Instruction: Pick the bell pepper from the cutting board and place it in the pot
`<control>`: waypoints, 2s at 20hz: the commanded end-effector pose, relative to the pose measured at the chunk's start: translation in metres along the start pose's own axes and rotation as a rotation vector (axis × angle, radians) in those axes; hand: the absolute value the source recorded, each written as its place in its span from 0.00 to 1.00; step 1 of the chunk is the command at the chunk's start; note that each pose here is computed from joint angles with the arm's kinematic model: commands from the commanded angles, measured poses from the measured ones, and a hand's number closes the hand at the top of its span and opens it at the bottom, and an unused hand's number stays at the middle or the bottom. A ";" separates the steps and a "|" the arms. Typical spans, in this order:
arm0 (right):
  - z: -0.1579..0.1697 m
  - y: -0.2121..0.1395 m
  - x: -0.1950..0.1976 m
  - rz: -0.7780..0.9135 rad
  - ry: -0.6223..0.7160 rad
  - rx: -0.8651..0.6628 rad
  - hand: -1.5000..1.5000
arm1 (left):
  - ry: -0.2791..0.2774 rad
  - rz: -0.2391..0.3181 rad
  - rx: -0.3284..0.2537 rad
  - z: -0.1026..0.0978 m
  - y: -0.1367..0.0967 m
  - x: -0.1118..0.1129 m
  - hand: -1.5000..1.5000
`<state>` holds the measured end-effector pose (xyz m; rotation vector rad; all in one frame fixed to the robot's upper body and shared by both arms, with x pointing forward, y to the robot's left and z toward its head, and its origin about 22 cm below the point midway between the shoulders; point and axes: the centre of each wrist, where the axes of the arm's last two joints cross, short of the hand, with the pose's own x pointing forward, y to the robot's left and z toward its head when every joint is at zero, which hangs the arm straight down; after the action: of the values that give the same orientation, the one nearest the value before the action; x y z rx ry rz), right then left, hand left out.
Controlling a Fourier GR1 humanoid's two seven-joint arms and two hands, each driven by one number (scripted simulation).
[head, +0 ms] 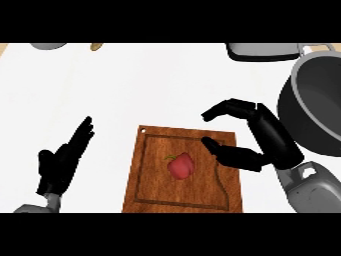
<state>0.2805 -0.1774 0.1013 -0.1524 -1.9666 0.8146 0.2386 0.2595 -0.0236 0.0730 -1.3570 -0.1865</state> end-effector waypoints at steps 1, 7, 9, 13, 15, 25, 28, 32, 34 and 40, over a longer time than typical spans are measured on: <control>0.010 0.043 0.025 -0.013 -0.259 -0.254 0.00 | 0.065 0.009 -0.071 0.000 -0.002 -0.004 0.50; 0.057 0.109 0.060 -0.049 -0.380 -0.287 0.00 | 0.049 0.006 -0.129 -0.009 -0.006 0.012 0.50; 0.067 0.112 0.072 0.017 -0.257 -0.171 0.00 | 0.080 0.012 -0.136 -0.014 -0.008 0.014 0.50; 0.067 0.082 0.077 0.124 -0.008 -0.078 0.00 | 0.082 -0.001 -0.140 -0.009 -0.011 -0.002 0.50; 0.072 0.102 0.094 0.084 0.061 -0.068 0.00 | 0.073 0.004 -0.137 -0.012 -0.006 0.004 0.50; 0.027 0.098 0.071 0.074 0.353 0.199 0.00 | 0.054 0.002 -0.145 -0.024 -0.008 0.011 0.50; 0.023 0.117 0.058 0.179 0.421 0.300 0.00 | 0.078 0.016 -0.160 -0.019 -0.004 0.016 0.50; 0.011 0.124 0.045 0.171 0.425 0.315 0.00 | 0.057 0.010 -0.146 -0.016 -0.022 0.015 0.50; 0.029 0.101 0.002 0.204 0.430 0.278 0.00 | 0.073 -0.007 -0.153 -0.029 -0.039 0.003 0.50; 0.041 0.077 -0.003 0.188 0.368 0.202 0.00 | 0.057 0.012 -0.139 -0.036 -0.018 0.001 0.50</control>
<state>0.2277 -0.1095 0.0433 -0.3364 -1.5022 1.0415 0.2650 0.2423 -0.0278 -0.0561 -1.2735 -0.2759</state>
